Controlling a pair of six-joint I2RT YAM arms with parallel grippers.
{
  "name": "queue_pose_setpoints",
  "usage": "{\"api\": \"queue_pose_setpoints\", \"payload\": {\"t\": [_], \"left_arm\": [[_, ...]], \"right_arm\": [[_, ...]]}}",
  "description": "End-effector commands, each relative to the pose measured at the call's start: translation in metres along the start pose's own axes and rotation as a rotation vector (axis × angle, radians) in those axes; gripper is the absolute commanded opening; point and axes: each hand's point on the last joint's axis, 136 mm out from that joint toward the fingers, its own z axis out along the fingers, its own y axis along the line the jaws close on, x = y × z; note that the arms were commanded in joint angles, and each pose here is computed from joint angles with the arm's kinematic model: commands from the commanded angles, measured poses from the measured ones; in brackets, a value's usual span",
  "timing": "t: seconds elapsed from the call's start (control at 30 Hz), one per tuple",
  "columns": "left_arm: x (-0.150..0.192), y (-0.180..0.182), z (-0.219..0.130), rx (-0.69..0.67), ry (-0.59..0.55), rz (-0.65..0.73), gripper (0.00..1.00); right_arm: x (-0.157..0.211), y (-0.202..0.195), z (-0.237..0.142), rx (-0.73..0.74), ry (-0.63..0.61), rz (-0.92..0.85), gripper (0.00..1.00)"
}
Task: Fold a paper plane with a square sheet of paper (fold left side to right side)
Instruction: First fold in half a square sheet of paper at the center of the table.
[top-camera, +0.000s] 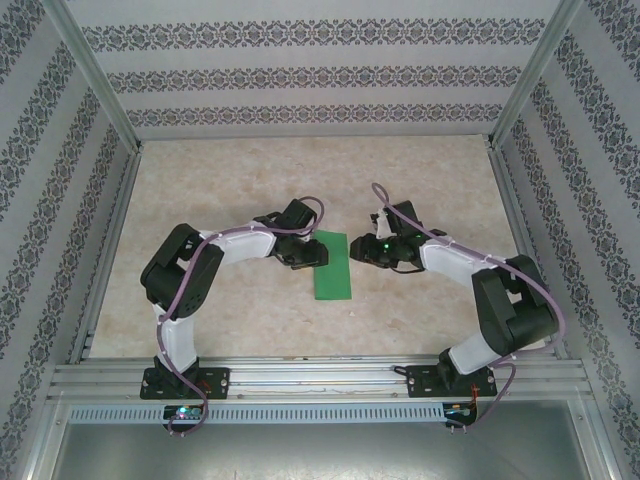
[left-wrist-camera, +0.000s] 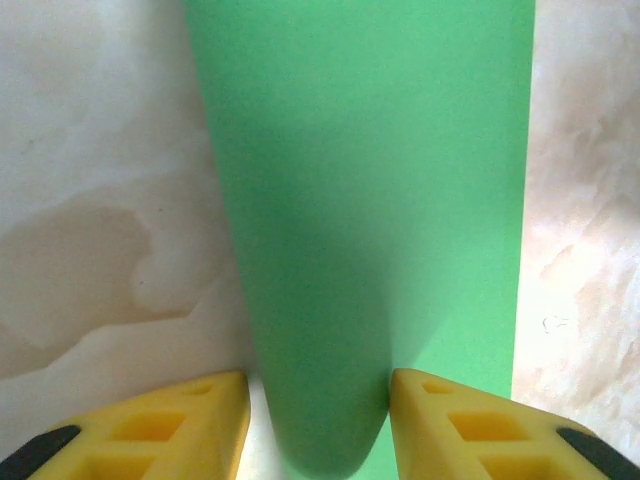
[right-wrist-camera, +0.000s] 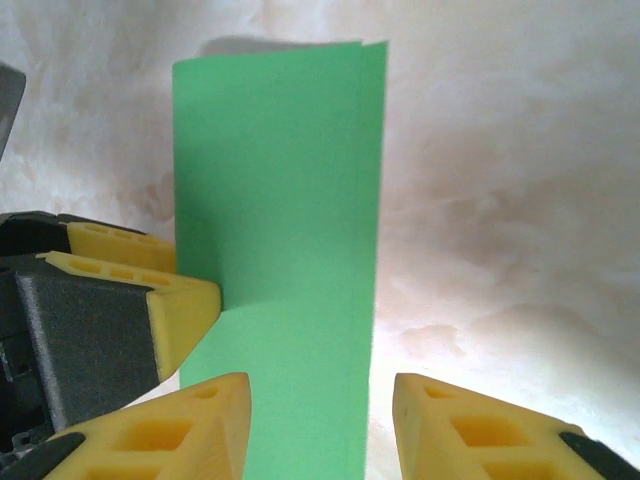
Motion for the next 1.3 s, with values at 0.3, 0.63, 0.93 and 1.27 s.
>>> {"api": "queue_pose_setpoints", "payload": {"t": [0.3, 0.63, 0.93, 1.27], "left_arm": [[0.038, 0.015, 0.040, -0.127, 0.150, 0.017, 0.45], [0.041, 0.015, 0.048, -0.143, 0.180, 0.019, 0.47], [0.044, 0.012, 0.054, -0.136, 0.202, 0.020, 0.48], [0.047, 0.011, 0.058, -0.146, 0.221, 0.031, 0.49]], "right_arm": [[0.006, -0.030, -0.016, 0.092, -0.028, 0.020, 0.43], [0.007, -0.030, -0.016, 0.090, -0.021, 0.021, 0.43], [0.007, -0.030, -0.016, 0.089, -0.020, 0.021, 0.43], [0.009, -0.032, -0.014, 0.093, -0.012, 0.021, 0.43]]}}
